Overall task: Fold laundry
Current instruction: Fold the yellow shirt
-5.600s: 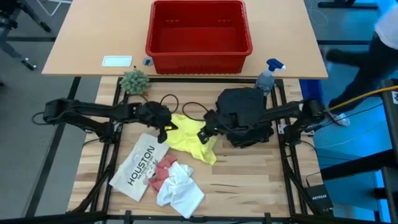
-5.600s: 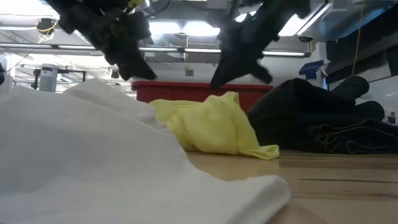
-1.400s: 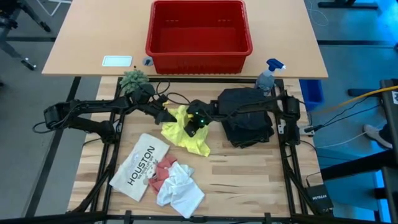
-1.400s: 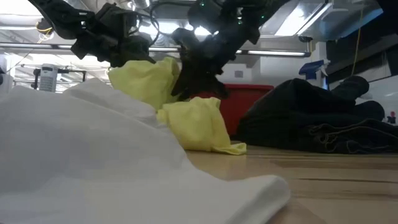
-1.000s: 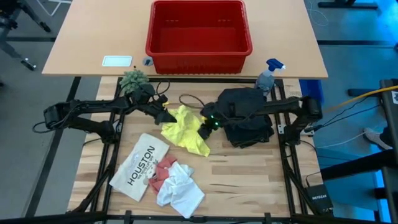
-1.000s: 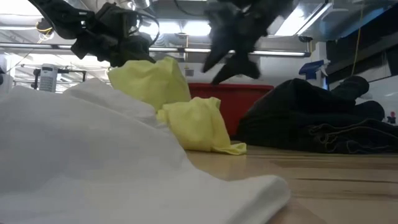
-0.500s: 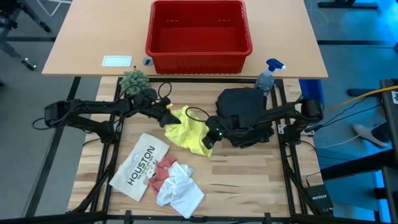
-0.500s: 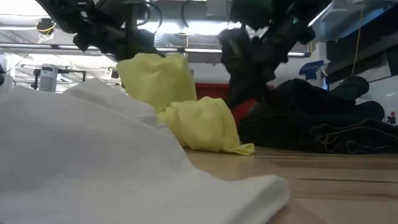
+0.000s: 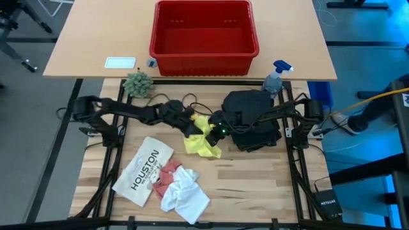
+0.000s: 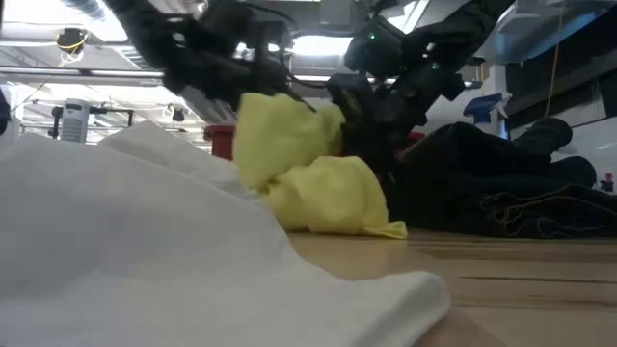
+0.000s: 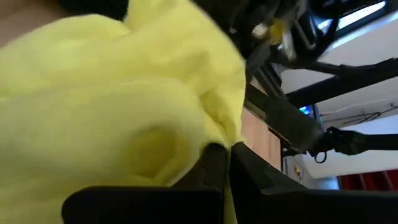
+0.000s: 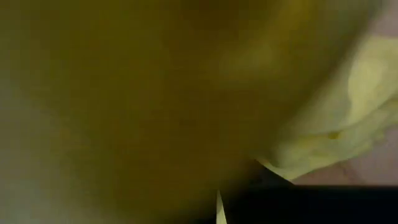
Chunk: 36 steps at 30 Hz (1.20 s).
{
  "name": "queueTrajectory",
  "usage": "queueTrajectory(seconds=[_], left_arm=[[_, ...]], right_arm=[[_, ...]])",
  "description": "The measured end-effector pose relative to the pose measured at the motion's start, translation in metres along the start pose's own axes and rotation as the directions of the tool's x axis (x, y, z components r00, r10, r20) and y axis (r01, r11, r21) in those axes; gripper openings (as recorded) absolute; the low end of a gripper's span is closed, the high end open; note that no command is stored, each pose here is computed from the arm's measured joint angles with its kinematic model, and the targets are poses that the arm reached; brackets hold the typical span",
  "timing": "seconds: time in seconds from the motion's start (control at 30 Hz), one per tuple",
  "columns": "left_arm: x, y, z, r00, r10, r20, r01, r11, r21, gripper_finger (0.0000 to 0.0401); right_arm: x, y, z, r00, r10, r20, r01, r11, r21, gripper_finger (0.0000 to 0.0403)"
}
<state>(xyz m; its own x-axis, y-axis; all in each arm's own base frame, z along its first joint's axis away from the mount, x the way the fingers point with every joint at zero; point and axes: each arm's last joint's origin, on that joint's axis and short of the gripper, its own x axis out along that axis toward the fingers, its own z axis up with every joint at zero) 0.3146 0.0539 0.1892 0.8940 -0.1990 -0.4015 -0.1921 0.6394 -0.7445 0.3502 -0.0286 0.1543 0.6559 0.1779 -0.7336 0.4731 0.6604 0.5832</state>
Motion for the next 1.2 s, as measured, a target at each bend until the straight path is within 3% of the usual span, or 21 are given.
queueTrajectory(seconds=[0.2,0.43,0.8,1.0,1.2], left_arm=[[0.039,0.005,0.005,0.998,0.015,-0.058,-0.016,0.999,-0.028,0.0002],[0.044,0.009,0.01,0.999,0.021,-0.049,-0.022,0.999,-0.029,0.0043],[0.044,0.006,0.016,1.0,0.002,0.024,-0.003,0.999,0.047,0.0108],[0.045,0.001,0.019,0.998,-0.044,0.045,0.041,0.997,0.067,0.014],[0.041,-0.013,0.028,0.973,-0.21,0.095,0.197,0.972,0.129,0.0156]], right_arm=[[0.001,0.0,-0.003,1.0,-0.016,-0.011,0.016,1.0,-0.003,0.0],[-0.014,0.021,-0.018,0.999,-0.052,-0.007,0.051,0.997,-0.06,0.0007],[-0.04,0.051,-0.047,0.998,-0.052,-0.047,0.046,0.992,-0.117,0.0142],[-0.078,0.083,-0.061,0.995,0.033,0.095,-0.015,0.982,-0.186,0.0185],[-0.108,0.087,-0.051,0.958,0.024,0.285,0.026,0.985,-0.171,0.0188]])
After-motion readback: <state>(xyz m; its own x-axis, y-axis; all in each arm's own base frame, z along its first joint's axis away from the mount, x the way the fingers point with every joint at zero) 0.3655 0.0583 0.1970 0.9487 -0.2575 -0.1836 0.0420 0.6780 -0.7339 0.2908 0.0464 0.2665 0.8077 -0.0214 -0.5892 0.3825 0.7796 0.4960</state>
